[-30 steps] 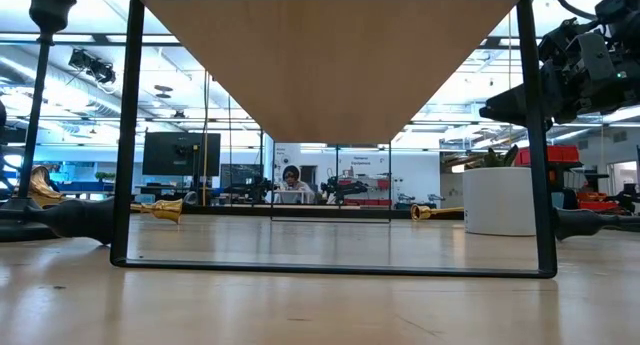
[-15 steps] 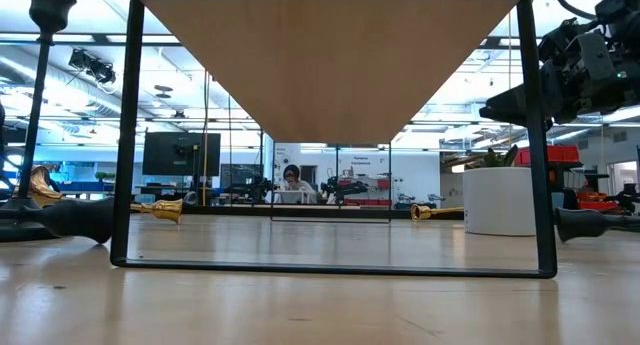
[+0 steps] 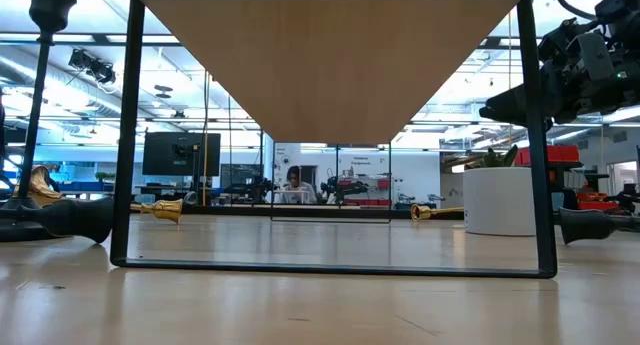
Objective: Pick & Place candle stick holders
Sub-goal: Put the top left gold candle holder on the shelf
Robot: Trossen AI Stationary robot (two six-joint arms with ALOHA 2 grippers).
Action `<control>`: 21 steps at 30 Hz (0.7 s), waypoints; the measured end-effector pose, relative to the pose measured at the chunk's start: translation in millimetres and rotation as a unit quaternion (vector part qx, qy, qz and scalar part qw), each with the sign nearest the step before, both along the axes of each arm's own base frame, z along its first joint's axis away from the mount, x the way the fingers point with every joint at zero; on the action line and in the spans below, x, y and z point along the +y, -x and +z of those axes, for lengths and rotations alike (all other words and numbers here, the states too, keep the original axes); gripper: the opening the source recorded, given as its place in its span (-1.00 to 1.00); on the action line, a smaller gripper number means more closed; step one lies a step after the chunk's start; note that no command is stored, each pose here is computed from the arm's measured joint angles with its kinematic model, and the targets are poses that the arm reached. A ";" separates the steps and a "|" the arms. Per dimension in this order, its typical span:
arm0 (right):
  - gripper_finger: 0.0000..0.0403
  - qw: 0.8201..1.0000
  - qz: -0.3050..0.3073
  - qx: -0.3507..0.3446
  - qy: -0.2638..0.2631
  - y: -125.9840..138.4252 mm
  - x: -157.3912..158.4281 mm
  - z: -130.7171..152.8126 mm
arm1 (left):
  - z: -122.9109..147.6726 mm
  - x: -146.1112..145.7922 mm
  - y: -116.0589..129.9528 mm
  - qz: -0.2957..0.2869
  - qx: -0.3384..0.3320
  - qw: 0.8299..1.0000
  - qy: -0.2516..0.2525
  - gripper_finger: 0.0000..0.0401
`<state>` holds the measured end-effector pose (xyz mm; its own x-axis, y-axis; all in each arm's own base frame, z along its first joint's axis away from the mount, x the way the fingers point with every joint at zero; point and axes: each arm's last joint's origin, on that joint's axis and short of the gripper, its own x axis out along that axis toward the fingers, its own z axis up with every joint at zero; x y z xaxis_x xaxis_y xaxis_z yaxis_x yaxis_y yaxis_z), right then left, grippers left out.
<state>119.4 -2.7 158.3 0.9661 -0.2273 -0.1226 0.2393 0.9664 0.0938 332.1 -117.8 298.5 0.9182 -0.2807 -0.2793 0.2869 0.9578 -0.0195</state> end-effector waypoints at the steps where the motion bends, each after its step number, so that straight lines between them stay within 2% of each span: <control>1: -0.43 1.000 0.000 0.000 0.000 0.0 0.0 -0.1 | -1.4 -0.8 -2.0 -0.001 0.002 1.000 0.000 -0.94; 6: -0.43 1.000 0.000 -0.001 0.000 0.0 0.0 0.1 | -10.9 -1.5 -5.9 0.011 0.020 1.000 -0.011 -0.94; 21: -0.43 1.000 0.000 0.000 0.000 0.0 0.0 0.0 | -11.4 -1.0 -6.6 0.009 0.021 1.000 -0.011 -0.94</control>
<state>119.4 -2.7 158.3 0.9661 -0.2272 -0.1228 0.2392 0.9664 0.0938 338.7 -118.8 287.0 0.9100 -0.2582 -0.3243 0.2693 0.9630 -0.0110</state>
